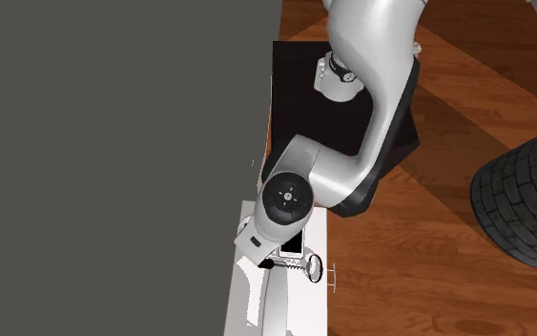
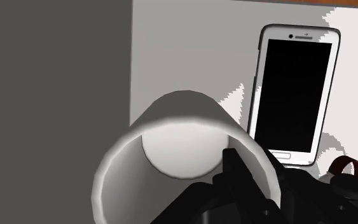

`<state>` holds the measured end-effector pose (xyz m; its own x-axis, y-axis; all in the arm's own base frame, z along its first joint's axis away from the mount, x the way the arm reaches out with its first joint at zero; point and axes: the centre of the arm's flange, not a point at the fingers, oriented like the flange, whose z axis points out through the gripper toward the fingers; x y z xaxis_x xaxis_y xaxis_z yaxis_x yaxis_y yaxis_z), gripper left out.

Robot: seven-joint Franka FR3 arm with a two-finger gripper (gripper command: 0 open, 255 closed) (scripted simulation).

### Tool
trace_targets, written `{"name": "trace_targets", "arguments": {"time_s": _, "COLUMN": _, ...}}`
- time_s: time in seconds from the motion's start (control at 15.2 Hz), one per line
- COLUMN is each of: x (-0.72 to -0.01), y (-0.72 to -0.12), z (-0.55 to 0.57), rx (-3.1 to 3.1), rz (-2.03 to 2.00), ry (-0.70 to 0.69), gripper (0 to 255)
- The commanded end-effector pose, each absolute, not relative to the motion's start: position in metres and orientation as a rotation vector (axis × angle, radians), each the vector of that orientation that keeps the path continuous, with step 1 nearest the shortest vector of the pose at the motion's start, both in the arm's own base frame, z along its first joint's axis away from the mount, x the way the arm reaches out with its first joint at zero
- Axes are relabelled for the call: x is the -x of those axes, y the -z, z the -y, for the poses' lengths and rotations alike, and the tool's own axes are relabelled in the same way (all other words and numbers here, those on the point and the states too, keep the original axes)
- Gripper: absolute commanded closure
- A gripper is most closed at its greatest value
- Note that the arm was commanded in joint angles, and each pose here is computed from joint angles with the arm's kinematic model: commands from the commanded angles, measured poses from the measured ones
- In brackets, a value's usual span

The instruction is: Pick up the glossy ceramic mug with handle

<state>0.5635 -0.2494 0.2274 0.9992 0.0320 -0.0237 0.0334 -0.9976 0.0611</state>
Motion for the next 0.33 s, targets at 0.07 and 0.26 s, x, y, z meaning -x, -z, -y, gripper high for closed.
{"name": "trace_targets", "arguments": {"time_s": 0.07, "x": -0.564, "y": -0.244, "z": 0.249, "rx": -3.079, "rz": -0.050, "ry": 0.035, "gripper": 255}}
{"name": "trace_targets", "arguments": {"time_s": 0.26, "x": -0.564, "y": -0.250, "z": 0.249, "rx": -3.079, "rz": -0.050, "ry": 0.035, "gripper": 255}}
